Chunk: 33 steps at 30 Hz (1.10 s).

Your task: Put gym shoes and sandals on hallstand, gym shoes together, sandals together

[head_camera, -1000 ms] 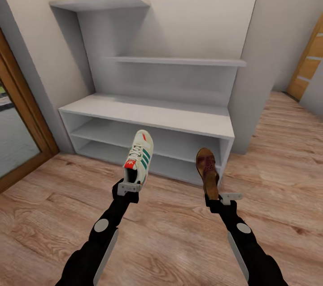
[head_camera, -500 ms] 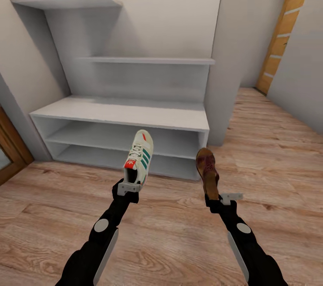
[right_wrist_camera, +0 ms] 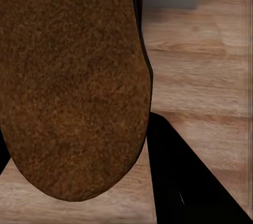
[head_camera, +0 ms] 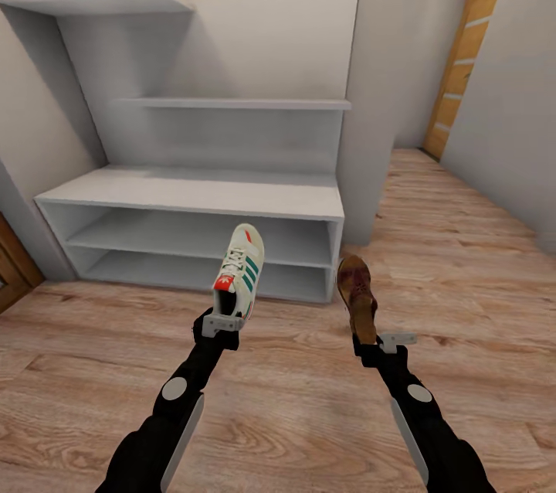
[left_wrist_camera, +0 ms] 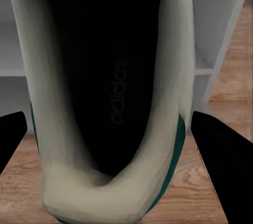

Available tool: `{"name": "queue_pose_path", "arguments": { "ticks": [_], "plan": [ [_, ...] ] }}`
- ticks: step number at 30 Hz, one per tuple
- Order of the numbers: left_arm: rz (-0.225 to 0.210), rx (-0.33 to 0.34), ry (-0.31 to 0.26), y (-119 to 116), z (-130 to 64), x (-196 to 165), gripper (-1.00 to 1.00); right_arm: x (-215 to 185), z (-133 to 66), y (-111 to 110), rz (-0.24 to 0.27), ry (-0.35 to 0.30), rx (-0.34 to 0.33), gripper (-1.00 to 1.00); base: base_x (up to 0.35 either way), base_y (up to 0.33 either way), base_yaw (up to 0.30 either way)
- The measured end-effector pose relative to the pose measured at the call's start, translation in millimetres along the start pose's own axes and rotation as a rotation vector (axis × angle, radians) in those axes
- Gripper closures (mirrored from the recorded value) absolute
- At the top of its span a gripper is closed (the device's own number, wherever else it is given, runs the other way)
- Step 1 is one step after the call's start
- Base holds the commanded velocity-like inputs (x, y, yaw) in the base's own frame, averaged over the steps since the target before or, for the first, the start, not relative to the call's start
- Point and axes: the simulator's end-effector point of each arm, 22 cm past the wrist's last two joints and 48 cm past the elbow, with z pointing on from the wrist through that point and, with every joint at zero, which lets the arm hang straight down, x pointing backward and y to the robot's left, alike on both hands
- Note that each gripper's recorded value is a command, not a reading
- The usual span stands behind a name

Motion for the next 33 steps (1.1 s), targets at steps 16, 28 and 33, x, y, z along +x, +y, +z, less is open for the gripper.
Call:
{"name": "queue_pose_path", "arguments": {
  "ticks": [16, 28, 33],
  "plan": [
    [0.000, 0.000, 0.000, 0.1, -0.1, 0.0, 1.00, 0.9, 0.0, 0.1, -0.001, 0.004, 0.000, 1.00, 0.000, 0.000, -0.116],
    [-0.005, -0.007, 0.073, 2.4, -0.2, 19.2, 1.00, 0.5, 0.0, -2.0, -0.002, 0.004, 0.001, 1.00, 0.000, 0.000, 0.000],
    [-0.016, -0.005, 0.238, -0.6, -2.9, 63.4, 1.00, 9.1, -0.7, -19.0, 0.050, 0.052, 0.031, 1.00, 0.000, 0.000, 0.000]
  ]
}}
